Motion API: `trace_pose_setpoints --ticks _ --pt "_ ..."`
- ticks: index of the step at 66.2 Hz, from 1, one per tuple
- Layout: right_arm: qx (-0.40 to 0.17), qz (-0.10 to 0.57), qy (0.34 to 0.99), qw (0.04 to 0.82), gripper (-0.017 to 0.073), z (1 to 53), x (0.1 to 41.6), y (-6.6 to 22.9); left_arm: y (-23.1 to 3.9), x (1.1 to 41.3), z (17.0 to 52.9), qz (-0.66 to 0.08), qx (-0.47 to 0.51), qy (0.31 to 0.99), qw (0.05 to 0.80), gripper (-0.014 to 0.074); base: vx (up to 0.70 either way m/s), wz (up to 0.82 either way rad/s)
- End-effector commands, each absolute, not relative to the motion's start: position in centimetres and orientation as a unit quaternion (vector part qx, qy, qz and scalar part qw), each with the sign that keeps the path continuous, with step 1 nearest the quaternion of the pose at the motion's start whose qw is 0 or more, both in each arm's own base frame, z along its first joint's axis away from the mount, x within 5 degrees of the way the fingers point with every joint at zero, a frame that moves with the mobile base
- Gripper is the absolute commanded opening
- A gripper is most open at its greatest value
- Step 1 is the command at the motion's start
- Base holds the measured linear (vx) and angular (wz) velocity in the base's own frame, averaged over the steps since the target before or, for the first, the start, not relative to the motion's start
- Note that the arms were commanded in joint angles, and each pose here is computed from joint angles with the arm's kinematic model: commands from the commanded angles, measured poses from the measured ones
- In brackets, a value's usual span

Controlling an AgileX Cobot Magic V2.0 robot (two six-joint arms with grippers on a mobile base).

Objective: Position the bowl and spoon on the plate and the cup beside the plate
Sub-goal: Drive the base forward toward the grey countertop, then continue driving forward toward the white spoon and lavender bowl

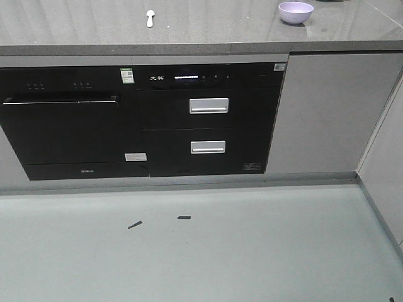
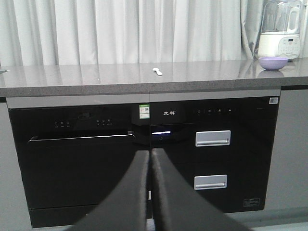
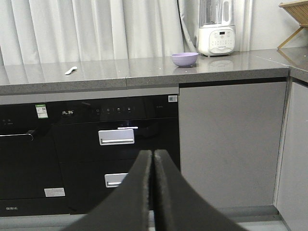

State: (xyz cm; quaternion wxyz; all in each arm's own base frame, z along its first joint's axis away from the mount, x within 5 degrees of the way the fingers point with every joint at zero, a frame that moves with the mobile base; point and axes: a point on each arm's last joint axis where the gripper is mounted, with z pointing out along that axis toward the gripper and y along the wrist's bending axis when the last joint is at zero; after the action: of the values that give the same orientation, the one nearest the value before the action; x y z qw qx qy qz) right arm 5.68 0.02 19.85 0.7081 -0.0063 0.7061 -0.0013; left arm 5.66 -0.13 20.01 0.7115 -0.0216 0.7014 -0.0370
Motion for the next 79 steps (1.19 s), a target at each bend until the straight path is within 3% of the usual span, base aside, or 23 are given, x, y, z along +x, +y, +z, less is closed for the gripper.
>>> trace_pose_setpoints --ticks 1,79 --pt "-0.013 -0.008 0.687 0.727 -0.0005 19.95 5.78 0.05 -0.11 5.8 19.58 -0.04 -0.025 0.689 0.723 -0.0006 0.05 0.0" --pt "-0.013 -0.008 0.687 0.727 -0.0005 19.95 5.78 0.05 -0.11 5.8 19.58 -0.04 -0.025 0.689 0.723 -0.0006 0.06 0.0"
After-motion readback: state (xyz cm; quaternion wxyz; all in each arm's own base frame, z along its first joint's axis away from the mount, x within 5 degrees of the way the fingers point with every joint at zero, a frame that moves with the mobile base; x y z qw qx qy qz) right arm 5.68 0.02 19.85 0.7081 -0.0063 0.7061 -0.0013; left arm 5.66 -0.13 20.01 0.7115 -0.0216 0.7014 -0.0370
